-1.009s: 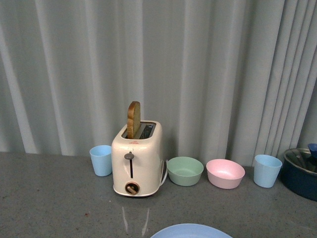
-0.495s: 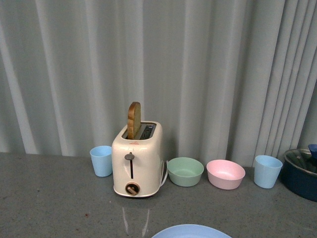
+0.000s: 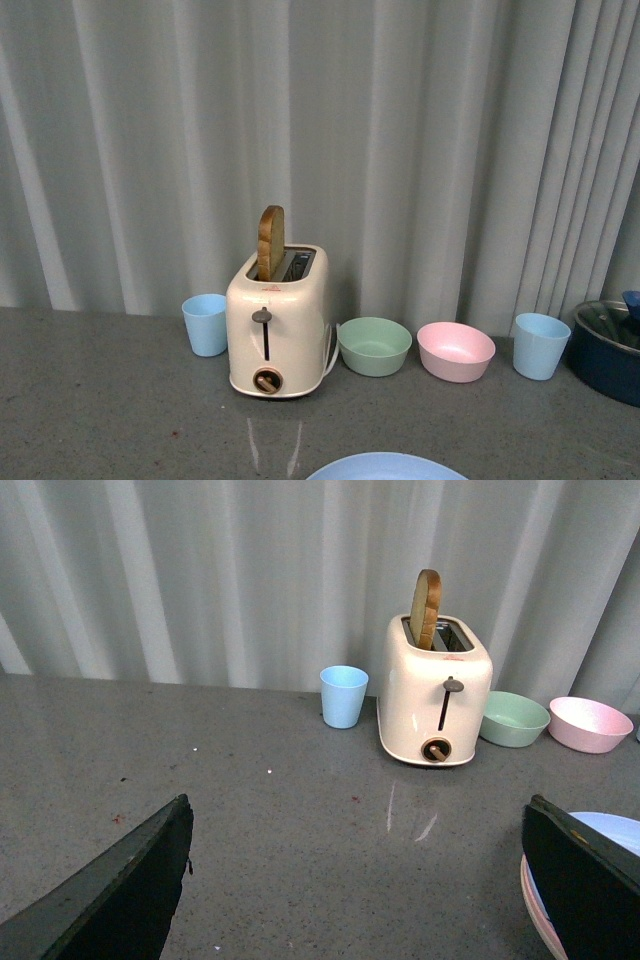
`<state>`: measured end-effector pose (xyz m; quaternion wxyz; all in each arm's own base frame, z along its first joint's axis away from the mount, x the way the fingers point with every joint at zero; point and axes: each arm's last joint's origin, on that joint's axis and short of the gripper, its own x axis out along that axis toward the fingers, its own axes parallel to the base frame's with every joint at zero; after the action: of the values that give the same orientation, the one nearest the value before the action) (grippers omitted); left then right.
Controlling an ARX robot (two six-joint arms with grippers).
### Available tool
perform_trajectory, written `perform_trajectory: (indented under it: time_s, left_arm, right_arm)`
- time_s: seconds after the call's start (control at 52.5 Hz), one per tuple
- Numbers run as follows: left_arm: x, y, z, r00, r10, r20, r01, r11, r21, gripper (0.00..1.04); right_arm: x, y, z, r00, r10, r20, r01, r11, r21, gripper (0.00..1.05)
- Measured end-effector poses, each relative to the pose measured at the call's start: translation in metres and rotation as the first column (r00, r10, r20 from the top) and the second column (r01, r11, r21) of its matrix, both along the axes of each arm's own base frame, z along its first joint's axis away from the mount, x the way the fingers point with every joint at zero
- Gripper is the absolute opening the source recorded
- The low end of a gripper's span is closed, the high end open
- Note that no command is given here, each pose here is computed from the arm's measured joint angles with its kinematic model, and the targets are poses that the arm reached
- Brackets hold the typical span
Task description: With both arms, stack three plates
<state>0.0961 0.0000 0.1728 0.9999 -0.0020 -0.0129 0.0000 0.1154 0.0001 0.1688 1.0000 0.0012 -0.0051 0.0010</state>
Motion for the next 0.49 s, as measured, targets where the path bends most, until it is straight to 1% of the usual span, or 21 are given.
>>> perform_trajectory:
  time_s: [0.419,0.495]
  left_arm:
    - [0.000,0.000,0.000,1.000,0.000,0.000,0.000,1.000,0.000,0.98]
    - [0.000,0.000,0.000,1.000,0.000,0.000,0.000,1.000,0.000,0.98]
  right_arm:
    - [-0.008,0.000,-0.001,1.000,0.000,-0.002,0.000,1.000,0.000,0.03]
    - [-0.014,0.000,-0.005,0.999,0.001,-0.038,-0.001,1.000,-0.001,0.03]
